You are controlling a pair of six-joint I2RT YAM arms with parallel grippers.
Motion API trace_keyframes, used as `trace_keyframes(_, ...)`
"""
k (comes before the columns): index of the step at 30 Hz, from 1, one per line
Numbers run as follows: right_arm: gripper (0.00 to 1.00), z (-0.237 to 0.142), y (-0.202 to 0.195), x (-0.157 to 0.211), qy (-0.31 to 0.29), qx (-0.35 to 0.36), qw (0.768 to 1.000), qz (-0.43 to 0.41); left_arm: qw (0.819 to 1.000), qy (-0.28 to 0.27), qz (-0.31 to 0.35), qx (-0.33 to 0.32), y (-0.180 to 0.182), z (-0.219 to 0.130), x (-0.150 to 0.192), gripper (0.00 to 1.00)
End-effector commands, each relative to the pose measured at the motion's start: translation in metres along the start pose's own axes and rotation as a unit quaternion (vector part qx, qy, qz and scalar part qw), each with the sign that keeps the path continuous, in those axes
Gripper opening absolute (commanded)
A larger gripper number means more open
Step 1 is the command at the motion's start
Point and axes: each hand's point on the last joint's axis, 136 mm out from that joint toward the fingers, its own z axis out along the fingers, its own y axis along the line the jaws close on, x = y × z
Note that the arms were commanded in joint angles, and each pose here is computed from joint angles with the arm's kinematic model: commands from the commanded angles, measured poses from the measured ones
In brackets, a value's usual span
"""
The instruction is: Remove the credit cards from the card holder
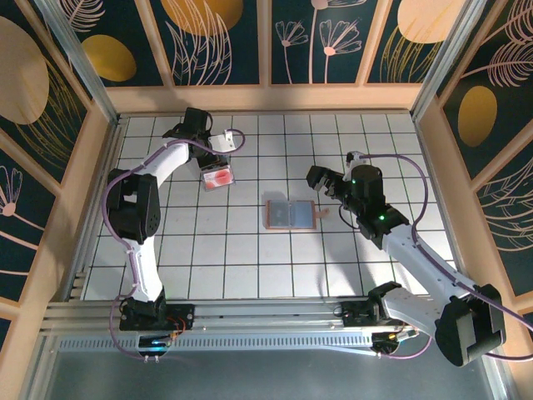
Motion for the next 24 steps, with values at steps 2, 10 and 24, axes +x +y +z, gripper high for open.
trace_keyframes(2,0.99,-0.008,0.007,-0.018,-0.028,-0.005,1.000,0.005,1.000,0.012,-0.004,0.004,0.003,0.004,0.007,0.15)
trace_keyframes(10,0.99,-0.005,0.009,-0.016,-0.025,-0.014,1.000,0.008,1.000,0.015,-0.011,-0.016,0.012,0.001,0.006,0.15)
trace_keyframes(24,0.99,-0.005,0.009,-0.012,-0.021,-0.020,1.000,0.009,0.993,0.031,-0.036,-0.107,0.048,-0.002,0.010,0.15)
